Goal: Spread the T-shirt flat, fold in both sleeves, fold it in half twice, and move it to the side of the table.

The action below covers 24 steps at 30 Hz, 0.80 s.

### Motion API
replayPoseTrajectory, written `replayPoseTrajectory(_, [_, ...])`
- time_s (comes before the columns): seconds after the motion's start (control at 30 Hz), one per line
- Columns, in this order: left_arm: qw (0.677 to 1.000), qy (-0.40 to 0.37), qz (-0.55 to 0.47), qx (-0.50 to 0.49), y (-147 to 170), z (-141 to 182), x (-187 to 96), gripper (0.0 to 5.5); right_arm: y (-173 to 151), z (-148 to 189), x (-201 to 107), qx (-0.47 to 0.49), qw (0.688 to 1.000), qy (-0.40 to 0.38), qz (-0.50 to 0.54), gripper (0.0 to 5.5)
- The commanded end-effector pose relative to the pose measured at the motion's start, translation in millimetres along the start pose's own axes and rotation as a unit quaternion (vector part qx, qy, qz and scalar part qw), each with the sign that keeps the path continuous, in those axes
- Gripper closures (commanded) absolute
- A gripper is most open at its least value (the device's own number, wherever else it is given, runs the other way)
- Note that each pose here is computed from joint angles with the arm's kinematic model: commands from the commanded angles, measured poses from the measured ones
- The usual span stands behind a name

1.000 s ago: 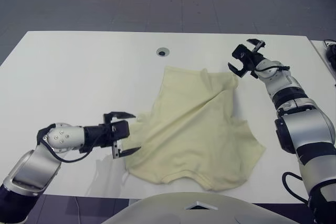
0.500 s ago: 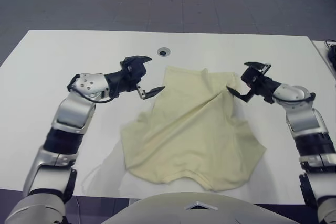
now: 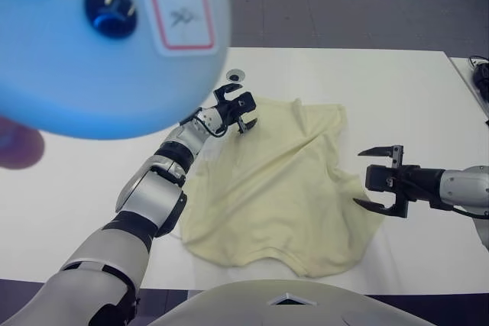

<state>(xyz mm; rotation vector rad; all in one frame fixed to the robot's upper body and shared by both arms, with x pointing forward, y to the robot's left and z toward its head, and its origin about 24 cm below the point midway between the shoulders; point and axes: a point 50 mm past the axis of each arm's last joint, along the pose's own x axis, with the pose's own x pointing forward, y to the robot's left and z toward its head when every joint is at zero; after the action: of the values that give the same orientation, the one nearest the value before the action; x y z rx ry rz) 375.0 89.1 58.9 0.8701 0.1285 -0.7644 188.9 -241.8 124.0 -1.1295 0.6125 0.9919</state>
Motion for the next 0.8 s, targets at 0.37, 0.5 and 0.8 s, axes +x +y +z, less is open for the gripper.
replayPoseTrajectory(0.37, [0.988,0.141,0.062,0.027,26.8,-52.9,-27.2,0.10,-3.7,-2.2,-6.3,0.088,0.996,0.007,-0.003,0.12])
replayPoseTrajectory(0.5, [0.987,0.140,0.074,0.020,34.1,-51.2,-28.6,0.10,-24.6,7.9,-12.3,0.113,0.993,-0.022,-0.033,0.12])
replayPoseTrajectory(0.8, [0.986,-0.009,0.156,0.058,103.8,-6.5,-51.7,0.10,-38.5,13.5,-14.0,0.315,0.928,-0.127,-0.156,0.12])
